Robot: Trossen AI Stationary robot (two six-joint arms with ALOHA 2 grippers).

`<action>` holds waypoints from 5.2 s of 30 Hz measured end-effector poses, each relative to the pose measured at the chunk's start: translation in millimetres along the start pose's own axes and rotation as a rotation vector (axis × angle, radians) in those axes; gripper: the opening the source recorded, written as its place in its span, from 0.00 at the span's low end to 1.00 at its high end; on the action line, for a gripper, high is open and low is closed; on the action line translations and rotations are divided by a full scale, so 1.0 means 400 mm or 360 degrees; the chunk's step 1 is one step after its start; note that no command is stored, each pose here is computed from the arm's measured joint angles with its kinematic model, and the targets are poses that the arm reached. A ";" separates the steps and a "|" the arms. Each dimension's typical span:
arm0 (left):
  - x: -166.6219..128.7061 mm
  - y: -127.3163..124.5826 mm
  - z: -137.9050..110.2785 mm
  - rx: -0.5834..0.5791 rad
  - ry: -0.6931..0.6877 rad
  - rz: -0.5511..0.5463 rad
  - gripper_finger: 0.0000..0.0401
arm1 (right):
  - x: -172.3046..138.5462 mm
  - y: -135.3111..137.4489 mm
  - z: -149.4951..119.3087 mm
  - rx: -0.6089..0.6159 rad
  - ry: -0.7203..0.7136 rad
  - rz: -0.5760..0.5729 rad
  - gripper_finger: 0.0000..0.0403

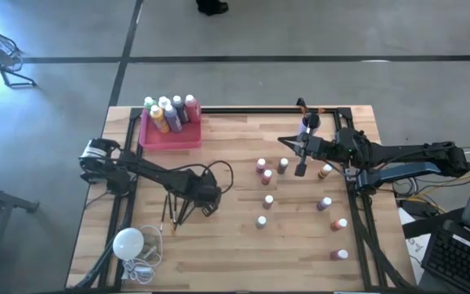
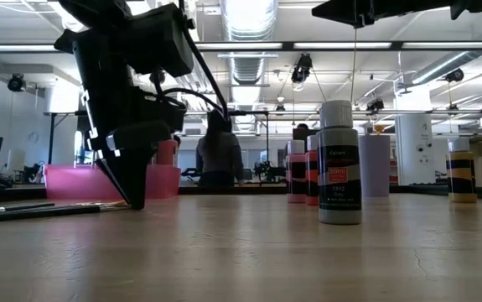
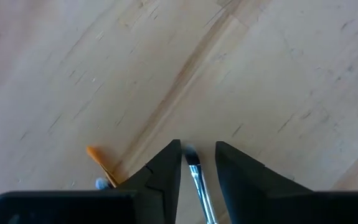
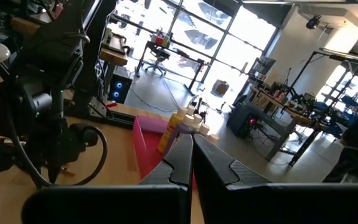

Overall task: Pick & Place Paint Supplies
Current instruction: Put the silver paint brush into the purple cup

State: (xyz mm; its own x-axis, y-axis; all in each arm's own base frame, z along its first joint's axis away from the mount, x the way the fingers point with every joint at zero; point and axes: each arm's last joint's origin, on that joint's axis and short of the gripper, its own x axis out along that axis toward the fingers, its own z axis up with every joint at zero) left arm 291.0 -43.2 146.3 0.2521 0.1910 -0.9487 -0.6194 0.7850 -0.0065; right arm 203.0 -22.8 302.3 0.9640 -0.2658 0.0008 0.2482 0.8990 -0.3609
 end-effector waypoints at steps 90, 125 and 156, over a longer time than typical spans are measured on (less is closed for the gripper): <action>-0.287 0.100 -0.010 0.0745 -0.2456 -0.0668 0.01 | 0.366 0.205 -0.022 0.0222 0.0057 0.0751 0.51; -0.282 0.101 -0.008 0.0755 -0.2432 -0.0652 0.01 | 0.405 0.210 -0.004 0.0228 -0.0022 0.0728 0.21; -0.276 0.103 -0.008 0.0716 -0.2385 -0.0575 0.14 | 0.395 0.201 -0.018 0.0103 0.0196 0.0501 0.05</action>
State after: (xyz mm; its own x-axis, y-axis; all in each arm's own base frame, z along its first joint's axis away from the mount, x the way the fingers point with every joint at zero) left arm 235.3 -33.8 249.5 0.9635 0.1311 0.2334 -0.1785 0.9645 0.1949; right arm 374.6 5.0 266.8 0.9765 -0.0081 -0.2155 -0.0505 0.9628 -0.2654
